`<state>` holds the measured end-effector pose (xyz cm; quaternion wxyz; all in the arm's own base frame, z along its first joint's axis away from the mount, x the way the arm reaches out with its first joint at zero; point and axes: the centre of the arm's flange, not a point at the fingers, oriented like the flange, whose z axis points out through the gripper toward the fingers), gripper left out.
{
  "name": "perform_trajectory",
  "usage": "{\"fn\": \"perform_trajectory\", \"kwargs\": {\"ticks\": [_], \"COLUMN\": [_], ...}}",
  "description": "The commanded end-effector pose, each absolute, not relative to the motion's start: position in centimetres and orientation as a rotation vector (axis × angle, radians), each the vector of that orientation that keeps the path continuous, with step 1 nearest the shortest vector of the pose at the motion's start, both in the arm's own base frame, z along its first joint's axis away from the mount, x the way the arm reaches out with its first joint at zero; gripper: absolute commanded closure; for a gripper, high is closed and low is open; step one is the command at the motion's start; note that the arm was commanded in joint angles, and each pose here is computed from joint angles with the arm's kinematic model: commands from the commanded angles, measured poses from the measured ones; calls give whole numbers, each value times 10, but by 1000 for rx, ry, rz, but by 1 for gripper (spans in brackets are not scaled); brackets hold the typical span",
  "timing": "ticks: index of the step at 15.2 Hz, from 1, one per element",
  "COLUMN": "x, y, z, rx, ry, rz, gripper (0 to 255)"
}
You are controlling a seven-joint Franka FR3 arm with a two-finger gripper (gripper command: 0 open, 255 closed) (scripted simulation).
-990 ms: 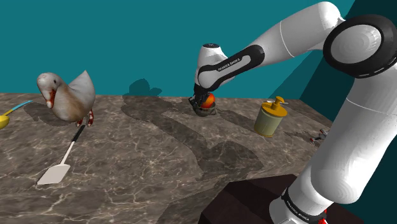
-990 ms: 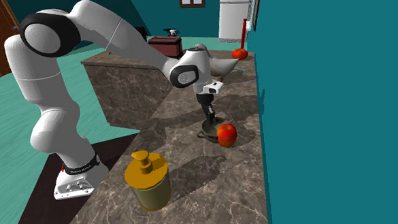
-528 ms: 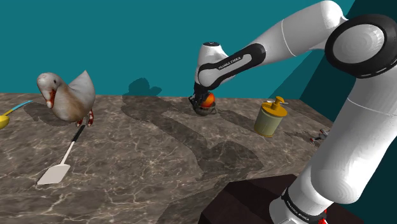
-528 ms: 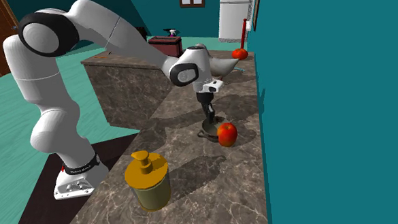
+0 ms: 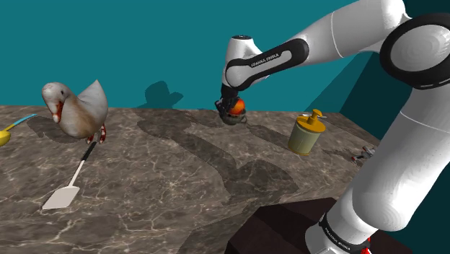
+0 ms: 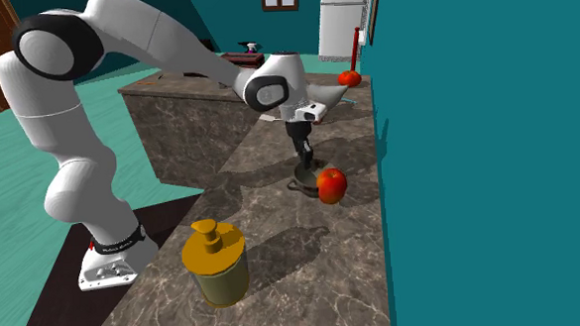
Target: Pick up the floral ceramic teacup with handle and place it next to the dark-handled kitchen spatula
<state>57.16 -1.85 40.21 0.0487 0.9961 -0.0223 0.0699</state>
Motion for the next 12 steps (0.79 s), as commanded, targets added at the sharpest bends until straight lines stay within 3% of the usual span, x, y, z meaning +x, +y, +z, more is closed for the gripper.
{"fn": "perform_trajectory", "kwargs": {"ticks": [1, 12], "x": [572, 572], "y": [-20, -20], "z": [413, 471], "rx": [3036, 3036], "ry": [-68, -68], "rz": [214, 214], "gripper": [255, 255]}}
